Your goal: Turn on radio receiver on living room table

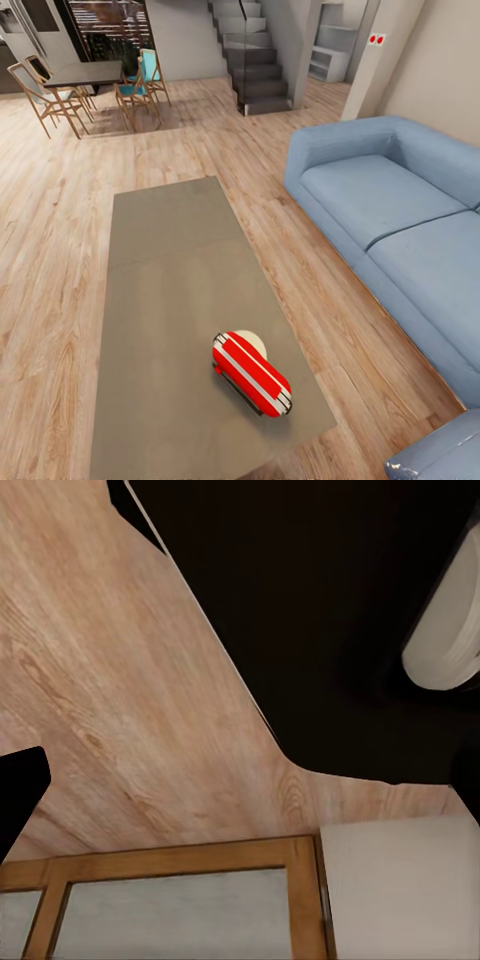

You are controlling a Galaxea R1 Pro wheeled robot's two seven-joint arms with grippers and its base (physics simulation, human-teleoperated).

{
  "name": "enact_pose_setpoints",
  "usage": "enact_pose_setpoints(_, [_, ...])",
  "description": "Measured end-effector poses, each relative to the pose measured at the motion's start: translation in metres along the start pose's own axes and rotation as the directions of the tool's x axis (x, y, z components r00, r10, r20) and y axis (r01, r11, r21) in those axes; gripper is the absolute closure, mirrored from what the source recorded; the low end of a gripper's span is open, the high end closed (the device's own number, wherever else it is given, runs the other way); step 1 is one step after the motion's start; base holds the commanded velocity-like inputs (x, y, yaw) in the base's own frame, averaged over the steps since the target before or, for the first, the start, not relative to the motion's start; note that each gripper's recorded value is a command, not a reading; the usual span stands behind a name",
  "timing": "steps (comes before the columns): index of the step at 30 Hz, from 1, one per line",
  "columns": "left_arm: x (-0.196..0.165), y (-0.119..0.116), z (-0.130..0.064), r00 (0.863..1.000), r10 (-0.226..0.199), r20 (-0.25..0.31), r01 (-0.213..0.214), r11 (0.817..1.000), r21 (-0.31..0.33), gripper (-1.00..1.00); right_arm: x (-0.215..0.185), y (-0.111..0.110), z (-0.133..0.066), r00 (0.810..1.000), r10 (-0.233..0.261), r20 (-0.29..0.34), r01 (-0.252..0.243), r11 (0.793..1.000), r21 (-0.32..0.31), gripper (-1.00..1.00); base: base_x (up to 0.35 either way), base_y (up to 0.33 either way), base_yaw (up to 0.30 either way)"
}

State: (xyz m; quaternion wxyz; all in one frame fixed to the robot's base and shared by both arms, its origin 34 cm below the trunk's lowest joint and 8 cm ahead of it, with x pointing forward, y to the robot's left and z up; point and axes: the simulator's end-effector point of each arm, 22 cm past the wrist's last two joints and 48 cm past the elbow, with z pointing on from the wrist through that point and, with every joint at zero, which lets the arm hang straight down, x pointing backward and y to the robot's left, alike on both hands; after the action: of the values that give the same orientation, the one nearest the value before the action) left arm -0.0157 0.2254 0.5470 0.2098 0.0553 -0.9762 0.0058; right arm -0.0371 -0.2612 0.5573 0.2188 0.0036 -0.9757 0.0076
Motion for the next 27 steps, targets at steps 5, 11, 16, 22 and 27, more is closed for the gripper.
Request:
enact_pose_setpoints(5, [0.002,0.0,0.0,1.0,0.0,-0.005,0.0,1.0,-0.001,-1.0,0.002,0.0,0.0,1.0,0.0,-0.005,0.0,1.0,0.0,-1.0,0.0,0.0,0.0])
enact_pose_setpoints(11, [0.002,0.0,0.0,1.0,0.0,-0.006,0.0,1.0,-0.001,-1.0,0.002,0.0,0.0,1.0,-0.003,-0.004,0.003,1.0,-0.002,-1.0,0.0,0.0,0.0])
enact_pose_setpoints(16, [0.002,0.0,0.0,1.0,0.0,-0.006,0.0,1.0,-0.001,-1.0,0.002,0.0,0.0,1.0,-0.005,-0.003,0.005,1.0,-0.002,-1.0,0.0,0.0,0.0])
enact_pose_setpoints(22, [0.002,0.001,0.0,1.0,0.001,-0.006,-0.001,1.0,-0.001,-1.0,0.002,0.0,0.0,1.0,-0.002,-0.004,0.002,1.0,0.001,-1.0,0.0,0.0,0.0])
enact_pose_setpoints(27, [-0.021,-0.005,0.0,0.999,0.006,0.035,-0.006,1.0,0.009,-1.0,0.001,-0.001,0.0,1.0,-0.01,-0.003,0.01,1.0,0.0,-1.0,0.0,0.0,0.0])
